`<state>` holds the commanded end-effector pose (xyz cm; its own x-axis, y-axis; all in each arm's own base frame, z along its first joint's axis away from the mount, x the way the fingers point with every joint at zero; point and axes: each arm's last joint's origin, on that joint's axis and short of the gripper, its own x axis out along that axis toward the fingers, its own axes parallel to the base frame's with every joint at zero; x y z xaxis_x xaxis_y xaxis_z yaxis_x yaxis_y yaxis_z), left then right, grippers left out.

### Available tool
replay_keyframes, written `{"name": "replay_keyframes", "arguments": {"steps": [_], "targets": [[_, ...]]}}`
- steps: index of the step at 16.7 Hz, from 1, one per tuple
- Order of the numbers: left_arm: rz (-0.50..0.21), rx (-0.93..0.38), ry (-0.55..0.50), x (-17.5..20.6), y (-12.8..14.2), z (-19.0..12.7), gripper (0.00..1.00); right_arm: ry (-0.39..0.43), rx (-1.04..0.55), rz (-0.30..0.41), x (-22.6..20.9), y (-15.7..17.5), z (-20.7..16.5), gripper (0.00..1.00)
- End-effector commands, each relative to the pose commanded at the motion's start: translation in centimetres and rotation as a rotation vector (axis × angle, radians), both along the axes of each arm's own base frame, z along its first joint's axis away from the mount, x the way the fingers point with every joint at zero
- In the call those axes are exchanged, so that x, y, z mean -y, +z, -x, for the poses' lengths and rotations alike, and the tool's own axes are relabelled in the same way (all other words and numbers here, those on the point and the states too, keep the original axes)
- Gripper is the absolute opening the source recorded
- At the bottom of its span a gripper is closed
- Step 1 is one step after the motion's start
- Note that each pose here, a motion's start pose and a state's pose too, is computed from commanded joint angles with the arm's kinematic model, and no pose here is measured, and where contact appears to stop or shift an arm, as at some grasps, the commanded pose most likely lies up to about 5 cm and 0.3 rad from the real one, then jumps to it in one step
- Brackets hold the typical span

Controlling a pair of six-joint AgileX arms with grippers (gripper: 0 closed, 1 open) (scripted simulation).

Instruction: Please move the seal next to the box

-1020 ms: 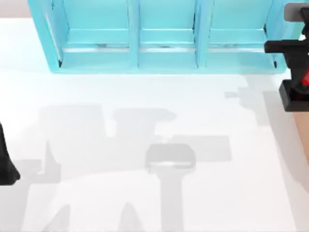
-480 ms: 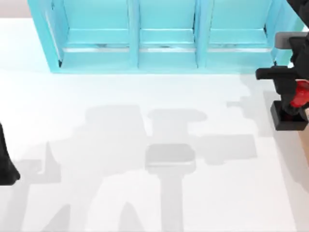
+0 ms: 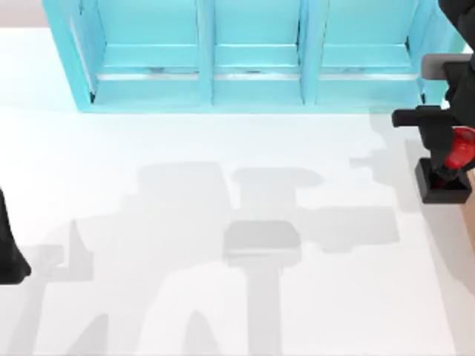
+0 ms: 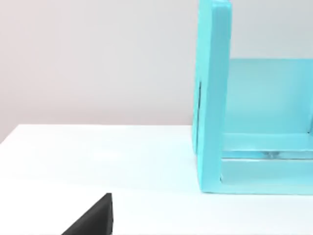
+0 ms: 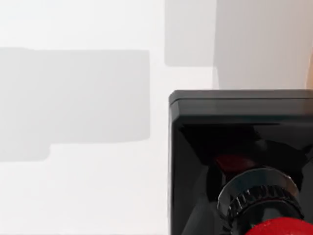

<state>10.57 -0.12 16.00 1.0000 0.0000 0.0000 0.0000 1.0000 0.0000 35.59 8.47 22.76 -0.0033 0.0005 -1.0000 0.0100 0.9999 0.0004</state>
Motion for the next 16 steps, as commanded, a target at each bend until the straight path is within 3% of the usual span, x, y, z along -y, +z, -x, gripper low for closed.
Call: {"name": "replay_keyframes", "arguments": {"steps": [10, 16], "targets": [[0.000, 0.000, 0.000, 0.00, 0.00, 0.00, 1.00, 0.000, 0.000, 0.000, 0.00, 0.00, 0.00, 0.98], [0.000, 0.000, 0.000, 0.00, 0.00, 0.00, 1.00, 0.000, 0.000, 0.000, 0.00, 0.00, 0.00, 1.00]]}}
